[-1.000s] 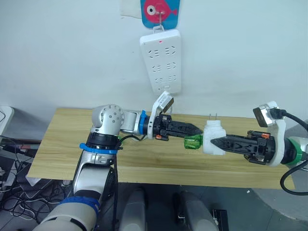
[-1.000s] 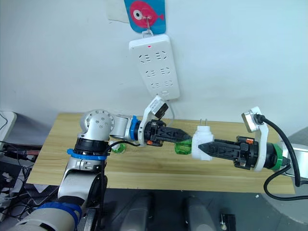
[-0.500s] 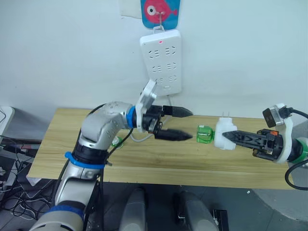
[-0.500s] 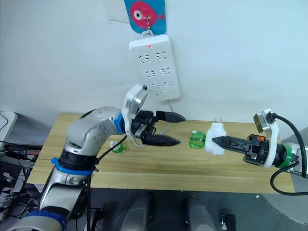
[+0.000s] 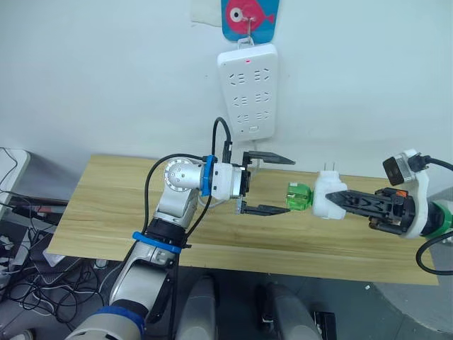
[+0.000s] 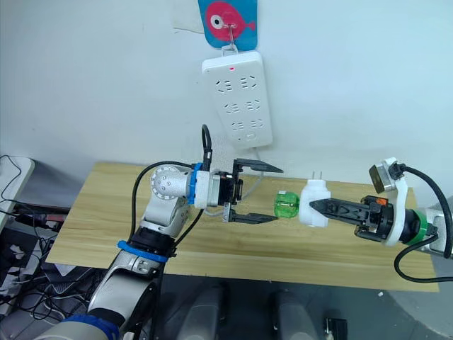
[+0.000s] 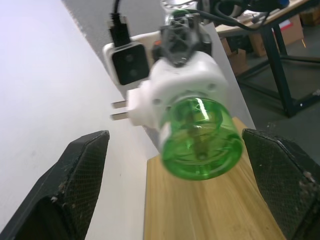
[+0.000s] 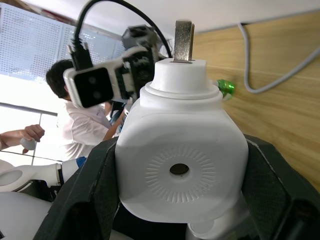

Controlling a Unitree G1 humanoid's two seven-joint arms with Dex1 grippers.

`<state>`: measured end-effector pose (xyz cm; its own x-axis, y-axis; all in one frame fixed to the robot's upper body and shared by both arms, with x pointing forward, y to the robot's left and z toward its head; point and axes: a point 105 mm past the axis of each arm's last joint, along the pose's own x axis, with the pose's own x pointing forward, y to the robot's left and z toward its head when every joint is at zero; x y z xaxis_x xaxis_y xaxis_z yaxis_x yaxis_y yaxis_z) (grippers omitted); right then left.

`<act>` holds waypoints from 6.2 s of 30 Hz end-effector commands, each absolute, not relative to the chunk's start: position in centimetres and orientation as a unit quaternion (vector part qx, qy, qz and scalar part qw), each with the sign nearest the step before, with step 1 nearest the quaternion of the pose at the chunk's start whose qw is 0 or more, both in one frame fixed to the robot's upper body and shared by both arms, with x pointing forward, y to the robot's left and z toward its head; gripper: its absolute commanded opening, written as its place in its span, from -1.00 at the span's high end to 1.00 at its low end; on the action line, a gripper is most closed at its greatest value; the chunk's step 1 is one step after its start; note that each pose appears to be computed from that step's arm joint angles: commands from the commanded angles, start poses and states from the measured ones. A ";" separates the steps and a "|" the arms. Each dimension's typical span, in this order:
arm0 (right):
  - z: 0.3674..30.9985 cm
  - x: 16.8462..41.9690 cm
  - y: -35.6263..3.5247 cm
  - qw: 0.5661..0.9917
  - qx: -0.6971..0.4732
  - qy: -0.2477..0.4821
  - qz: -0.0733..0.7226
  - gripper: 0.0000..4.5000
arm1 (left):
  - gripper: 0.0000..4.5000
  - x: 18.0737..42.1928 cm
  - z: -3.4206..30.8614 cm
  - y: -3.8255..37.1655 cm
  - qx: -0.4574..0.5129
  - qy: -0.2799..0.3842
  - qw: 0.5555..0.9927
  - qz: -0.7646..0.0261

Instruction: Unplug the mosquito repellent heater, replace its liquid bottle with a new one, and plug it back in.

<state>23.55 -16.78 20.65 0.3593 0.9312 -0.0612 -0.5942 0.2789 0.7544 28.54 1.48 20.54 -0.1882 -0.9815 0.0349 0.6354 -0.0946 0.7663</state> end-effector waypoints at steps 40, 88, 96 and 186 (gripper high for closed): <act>21.6 22.6 -15.7 0.765 0.285 0.251 0.520 -0.32 | 0.01 28.5 22.4 1.3 -0.172 0.125 0.596 -0.774; 21.6 23.0 -17.1 0.750 0.318 0.261 0.519 -0.32 | -0.99 27.2 20.4 2.4 0.268 -0.368 0.559 -0.692; 21.7 22.8 -16.6 0.748 0.314 0.254 0.527 -0.32 | -0.99 27.3 20.6 1.3 0.280 -0.396 0.563 -0.669; 21.6 22.8 -16.6 0.745 0.322 0.250 0.528 -0.32 | -0.99 26.2 20.9 2.4 0.250 -0.344 0.534 -0.731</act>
